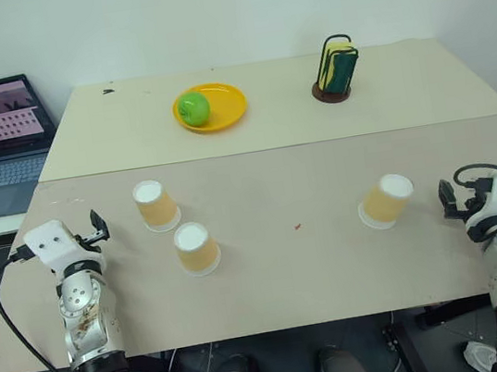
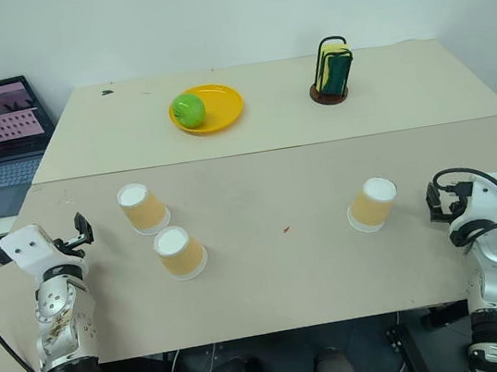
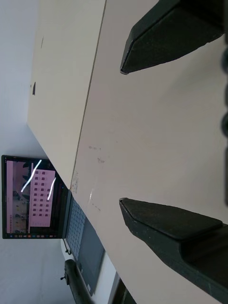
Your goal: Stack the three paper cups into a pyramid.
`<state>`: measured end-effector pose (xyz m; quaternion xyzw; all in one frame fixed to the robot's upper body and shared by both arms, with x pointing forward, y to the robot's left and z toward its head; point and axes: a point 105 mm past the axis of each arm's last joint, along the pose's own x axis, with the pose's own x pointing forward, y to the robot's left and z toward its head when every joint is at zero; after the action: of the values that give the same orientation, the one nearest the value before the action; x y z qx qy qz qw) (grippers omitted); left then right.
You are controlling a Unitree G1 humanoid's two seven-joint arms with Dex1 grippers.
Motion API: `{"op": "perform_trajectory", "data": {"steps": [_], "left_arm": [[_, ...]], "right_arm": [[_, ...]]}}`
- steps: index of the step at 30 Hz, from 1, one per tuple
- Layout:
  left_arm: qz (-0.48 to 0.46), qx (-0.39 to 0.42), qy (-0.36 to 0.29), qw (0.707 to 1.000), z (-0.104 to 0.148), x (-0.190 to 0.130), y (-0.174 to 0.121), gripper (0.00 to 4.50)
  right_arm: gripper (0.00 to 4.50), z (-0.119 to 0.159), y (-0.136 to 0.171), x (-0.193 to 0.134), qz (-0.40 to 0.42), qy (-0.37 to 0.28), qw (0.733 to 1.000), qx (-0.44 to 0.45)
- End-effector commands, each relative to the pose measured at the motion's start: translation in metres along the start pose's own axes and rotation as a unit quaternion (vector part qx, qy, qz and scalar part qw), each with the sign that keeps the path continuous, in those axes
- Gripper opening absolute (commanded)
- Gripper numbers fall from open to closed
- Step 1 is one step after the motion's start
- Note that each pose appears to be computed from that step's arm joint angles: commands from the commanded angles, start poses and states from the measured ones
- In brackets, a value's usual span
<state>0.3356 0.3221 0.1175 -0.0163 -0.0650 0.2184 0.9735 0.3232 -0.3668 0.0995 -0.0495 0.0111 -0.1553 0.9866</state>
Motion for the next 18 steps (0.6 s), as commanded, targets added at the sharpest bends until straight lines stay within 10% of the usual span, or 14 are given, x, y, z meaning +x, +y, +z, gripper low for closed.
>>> {"op": "perform_trajectory", "data": {"steps": [1, 6, 13, 18], "left_arm": [[-0.001, -0.008, -0.02, 1.0, 0.009, 0.006, 0.001, 4.45], [-0.006, -0.012, -0.017, 1.0, 0.006, 0.007, 0.01, 4.45], [-0.018, -0.009, -0.021, 1.0, 0.009, 0.004, 0.013, 4.45], [-0.096, -0.017, -0.037, 0.995, 0.028, 0.0, -0.006, 4.45]], "right_arm": [[4.5, 0.022, -0.009, 0.0, -0.009, -0.035, 0.999, -0.003], [4.5, 0.025, -0.024, -0.001, -0.031, -0.038, 0.999, 0.003], [4.5, 0.109, -0.068, -0.004, -0.072, -0.13, 0.989, 0.017], [4.5, 0.175, -0.031, -0.016, 0.114, -0.18, 0.976, 0.035]]}}
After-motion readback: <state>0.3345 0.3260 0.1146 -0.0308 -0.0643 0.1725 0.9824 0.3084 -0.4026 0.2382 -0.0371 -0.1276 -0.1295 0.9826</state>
